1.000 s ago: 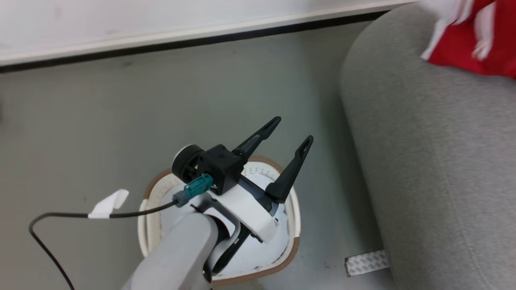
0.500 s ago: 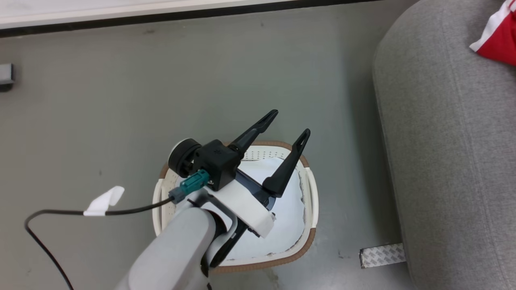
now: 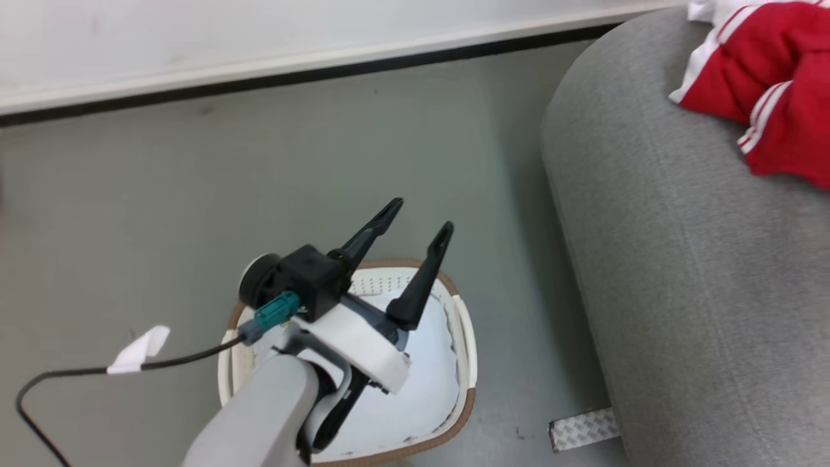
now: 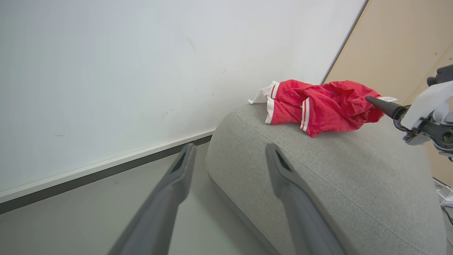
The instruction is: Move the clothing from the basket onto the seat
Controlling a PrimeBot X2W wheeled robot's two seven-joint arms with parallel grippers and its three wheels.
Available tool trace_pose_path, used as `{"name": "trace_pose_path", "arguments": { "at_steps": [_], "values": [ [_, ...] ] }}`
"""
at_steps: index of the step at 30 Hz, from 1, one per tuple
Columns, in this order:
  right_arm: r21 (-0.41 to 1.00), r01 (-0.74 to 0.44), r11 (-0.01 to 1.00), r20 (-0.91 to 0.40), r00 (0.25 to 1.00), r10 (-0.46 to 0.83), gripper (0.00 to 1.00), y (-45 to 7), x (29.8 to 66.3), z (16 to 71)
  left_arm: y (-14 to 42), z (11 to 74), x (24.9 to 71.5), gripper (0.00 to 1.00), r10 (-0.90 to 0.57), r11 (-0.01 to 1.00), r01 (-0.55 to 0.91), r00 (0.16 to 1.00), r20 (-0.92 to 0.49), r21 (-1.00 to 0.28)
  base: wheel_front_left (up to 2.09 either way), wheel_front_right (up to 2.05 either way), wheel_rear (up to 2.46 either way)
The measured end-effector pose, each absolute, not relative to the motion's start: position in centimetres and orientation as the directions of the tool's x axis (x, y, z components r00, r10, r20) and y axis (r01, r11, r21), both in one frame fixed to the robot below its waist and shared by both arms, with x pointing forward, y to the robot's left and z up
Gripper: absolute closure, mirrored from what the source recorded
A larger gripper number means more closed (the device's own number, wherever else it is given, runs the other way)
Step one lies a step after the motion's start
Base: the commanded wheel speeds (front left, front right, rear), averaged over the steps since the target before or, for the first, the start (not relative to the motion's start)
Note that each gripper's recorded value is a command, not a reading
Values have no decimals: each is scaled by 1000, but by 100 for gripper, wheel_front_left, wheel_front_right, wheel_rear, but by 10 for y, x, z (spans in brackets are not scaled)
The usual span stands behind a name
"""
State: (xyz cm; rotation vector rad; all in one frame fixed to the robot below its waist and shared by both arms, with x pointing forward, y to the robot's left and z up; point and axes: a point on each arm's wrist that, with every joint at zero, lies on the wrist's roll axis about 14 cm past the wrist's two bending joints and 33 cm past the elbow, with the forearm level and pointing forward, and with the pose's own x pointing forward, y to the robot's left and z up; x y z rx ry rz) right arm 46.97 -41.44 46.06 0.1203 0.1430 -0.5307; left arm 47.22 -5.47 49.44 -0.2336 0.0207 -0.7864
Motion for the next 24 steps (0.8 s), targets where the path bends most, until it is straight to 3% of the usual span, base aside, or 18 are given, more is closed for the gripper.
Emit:
{"name": "trace_pose_path", "arguments": {
  "at_steps": [10,17,24],
  "values": [
    [20,357,934,-84,931,-354,0,-352,424,475,-17,498,459,0,-582,794,582,811,57,-176,0,0,0],
    [26,250,968,39,967,-251,0,-302,404,506,37,484,444,0,-423,896,419,906,5,-147,0,0,0],
    [-11,111,994,75,991,-110,0,-245,380,511,94,476,426,0,-236,961,229,971,-33,-153,0,0,0]
  ]
}}
